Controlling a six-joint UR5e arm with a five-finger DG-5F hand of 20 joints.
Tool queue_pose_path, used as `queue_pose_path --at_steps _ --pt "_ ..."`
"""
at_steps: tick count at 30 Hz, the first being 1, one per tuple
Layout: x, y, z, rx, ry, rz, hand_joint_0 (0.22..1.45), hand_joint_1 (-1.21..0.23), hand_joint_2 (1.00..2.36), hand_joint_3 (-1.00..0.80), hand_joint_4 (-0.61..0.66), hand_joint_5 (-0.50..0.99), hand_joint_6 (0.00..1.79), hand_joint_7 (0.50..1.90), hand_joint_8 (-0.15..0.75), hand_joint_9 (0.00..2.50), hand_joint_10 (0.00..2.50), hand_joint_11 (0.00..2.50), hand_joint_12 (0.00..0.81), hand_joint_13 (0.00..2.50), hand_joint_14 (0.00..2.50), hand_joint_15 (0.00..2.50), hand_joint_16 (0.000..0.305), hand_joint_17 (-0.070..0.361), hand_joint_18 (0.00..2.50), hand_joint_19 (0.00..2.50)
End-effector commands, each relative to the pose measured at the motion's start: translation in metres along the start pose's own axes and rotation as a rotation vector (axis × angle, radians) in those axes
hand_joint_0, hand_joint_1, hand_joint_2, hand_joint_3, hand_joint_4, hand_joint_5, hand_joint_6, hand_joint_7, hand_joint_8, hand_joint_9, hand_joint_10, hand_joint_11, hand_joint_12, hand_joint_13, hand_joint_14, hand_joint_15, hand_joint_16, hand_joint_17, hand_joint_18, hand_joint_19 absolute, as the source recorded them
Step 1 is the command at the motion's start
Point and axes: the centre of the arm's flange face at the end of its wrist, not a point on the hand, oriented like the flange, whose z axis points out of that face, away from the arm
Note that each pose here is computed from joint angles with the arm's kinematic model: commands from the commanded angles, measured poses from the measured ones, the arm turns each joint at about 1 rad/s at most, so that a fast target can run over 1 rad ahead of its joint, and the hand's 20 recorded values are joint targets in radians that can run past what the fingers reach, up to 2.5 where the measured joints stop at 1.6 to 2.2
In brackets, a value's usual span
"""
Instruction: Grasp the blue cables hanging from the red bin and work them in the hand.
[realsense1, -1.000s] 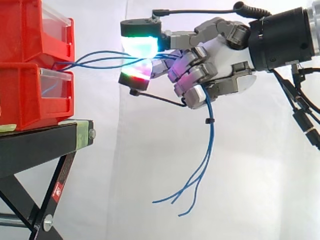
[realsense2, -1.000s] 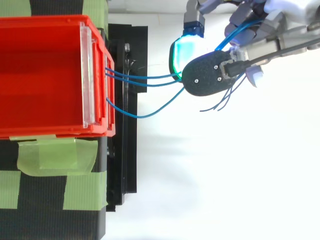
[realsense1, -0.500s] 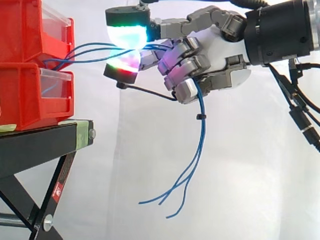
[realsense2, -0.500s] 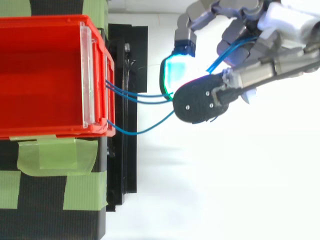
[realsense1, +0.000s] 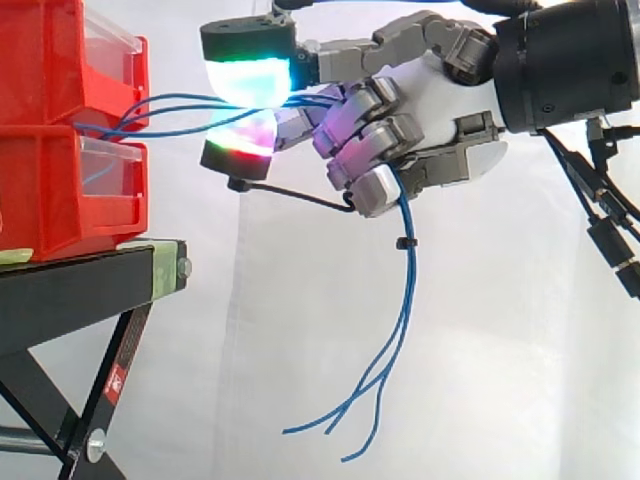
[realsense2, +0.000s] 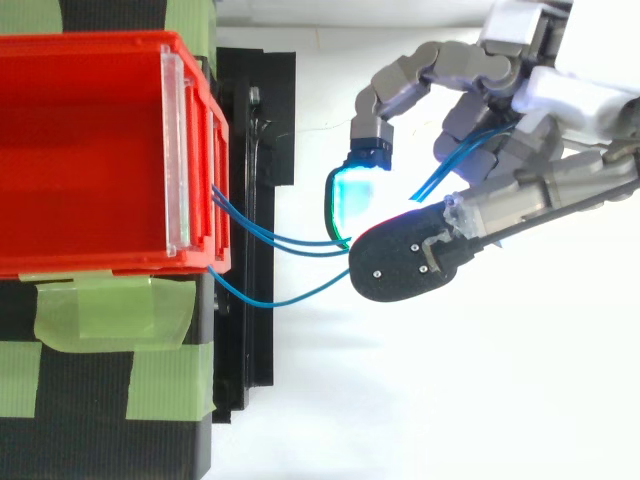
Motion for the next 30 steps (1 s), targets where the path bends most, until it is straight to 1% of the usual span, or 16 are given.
queue_pose_path --at_steps 1,4,9,12,15,20,23,26,27,30 --pt "0.0001 -0.0001 0.0004 -0.001 -0.005 0.001 0.97 -0.68 1.02 0.02 0.21 -0.12 1.06 1.0 0.649 1.84 2.5 2.5 0.73 2.1 2.5 2.0 0.21 0.158 2.5 0.59" --pt "0.0003 -0.0036 0.001 0.008 -0.007 -0.002 0.99 -0.67 1.02 0.05 0.2 -0.13 1.06 1.0 0.649 1.84 2.5 2.5 0.73 2.1 2.5 2.0 0.21 0.158 2.5 0.59" --pt "0.0014 -0.0044 0.0012 0.009 -0.006 0.0 1.01 -0.66 1.02 0.12 0.2 -0.15 1.08 0.98 0.649 1.84 2.5 2.5 0.73 2.1 2.5 2.0 0.21 0.158 2.5 0.59" --pt "0.0012 -0.0035 0.0008 0.007 -0.006 0.001 1.02 -0.67 1.01 0.19 0.2 -0.16 1.09 0.97 0.649 1.84 2.5 2.5 0.73 2.1 2.5 2.0 0.21 0.158 2.5 0.59" --pt "0.0012 -0.0035 0.0008 0.007 -0.006 0.002 1.02 -0.68 1.01 0.2 0.2 -0.16 1.09 0.96 0.649 1.84 2.5 2.5 0.73 2.1 2.5 2.0 0.21 0.158 2.5 0.59" --pt "0.0014 -0.0025 0.0013 0.003 -0.006 0.004 1.03 -0.68 1.01 0.19 0.21 -0.16 1.09 0.96 0.649 1.84 2.5 2.5 0.73 2.1 2.5 2.0 0.21 0.158 2.5 0.59" --pt "0.001 -0.0037 0.0007 0.009 -0.007 0.002 1.06 -0.68 1.02 0.15 0.19 -0.16 1.07 0.99 0.649 1.84 2.5 2.5 0.73 2.1 2.5 2.0 0.21 0.158 2.5 0.59" --pt "0.0009 -0.0042 0.0001 0.014 -0.006 0.002 1.08 -0.68 1.02 0.13 0.19 -0.16 1.07 0.98 0.649 1.84 2.5 2.5 0.73 2.1 2.5 2.0 0.21 0.158 2.5 0.59" --pt "-0.0002 -0.0046 0.0 0.017 -0.007 0.007 1.08 -0.68 1.02 0.12 0.19 -0.16 1.08 0.97 0.649 1.84 2.5 2.5 0.73 2.1 2.5 2.0 0.21 0.158 2.5 0.59" --pt "0.001 -0.0034 0.0005 0.011 -0.006 0.019 1.1 -0.68 1.02 0.1 0.18 -0.17 1.08 0.97 0.649 1.84 2.5 2.5 0.73 2.1 2.5 2.0 0.21 0.158 2.5 0.59"
